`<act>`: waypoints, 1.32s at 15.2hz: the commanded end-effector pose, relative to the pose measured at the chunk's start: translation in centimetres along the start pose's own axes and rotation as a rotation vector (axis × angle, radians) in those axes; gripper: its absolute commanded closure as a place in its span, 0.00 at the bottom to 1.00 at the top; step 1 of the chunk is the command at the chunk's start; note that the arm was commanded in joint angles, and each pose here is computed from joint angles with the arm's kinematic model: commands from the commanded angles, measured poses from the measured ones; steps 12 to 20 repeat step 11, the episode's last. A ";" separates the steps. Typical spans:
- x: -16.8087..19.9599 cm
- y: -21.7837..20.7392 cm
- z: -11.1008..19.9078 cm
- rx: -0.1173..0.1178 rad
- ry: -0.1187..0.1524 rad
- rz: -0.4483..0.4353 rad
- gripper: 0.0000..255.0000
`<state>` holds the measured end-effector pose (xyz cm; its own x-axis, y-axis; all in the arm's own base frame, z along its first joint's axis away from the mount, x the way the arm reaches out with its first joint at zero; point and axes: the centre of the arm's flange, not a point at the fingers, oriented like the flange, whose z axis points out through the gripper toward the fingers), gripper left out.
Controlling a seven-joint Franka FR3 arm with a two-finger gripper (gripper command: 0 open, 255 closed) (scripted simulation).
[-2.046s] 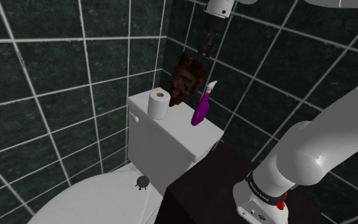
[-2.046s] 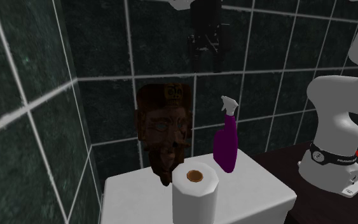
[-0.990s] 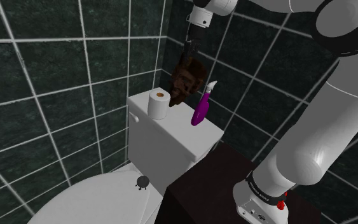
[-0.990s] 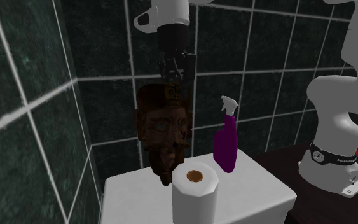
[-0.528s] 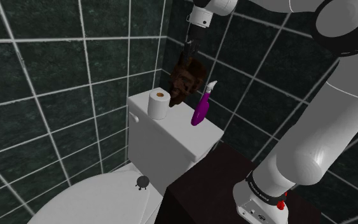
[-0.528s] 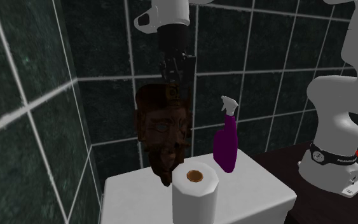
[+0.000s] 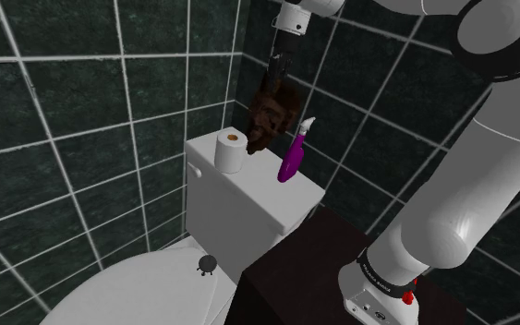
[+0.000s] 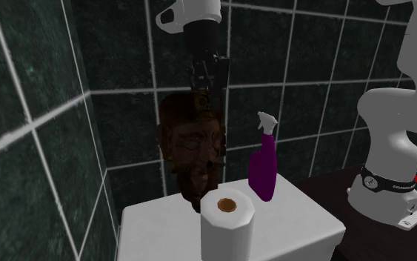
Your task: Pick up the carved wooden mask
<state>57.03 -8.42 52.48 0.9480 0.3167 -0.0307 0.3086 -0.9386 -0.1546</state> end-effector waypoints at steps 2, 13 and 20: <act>-0.3 0.3 -2.2 -0.007 0.013 0.009 1.00; -0.4 -0.3 -6.0 -0.007 0.013 0.009 1.00; -0.4 -0.3 -6.0 -0.007 0.013 0.009 1.00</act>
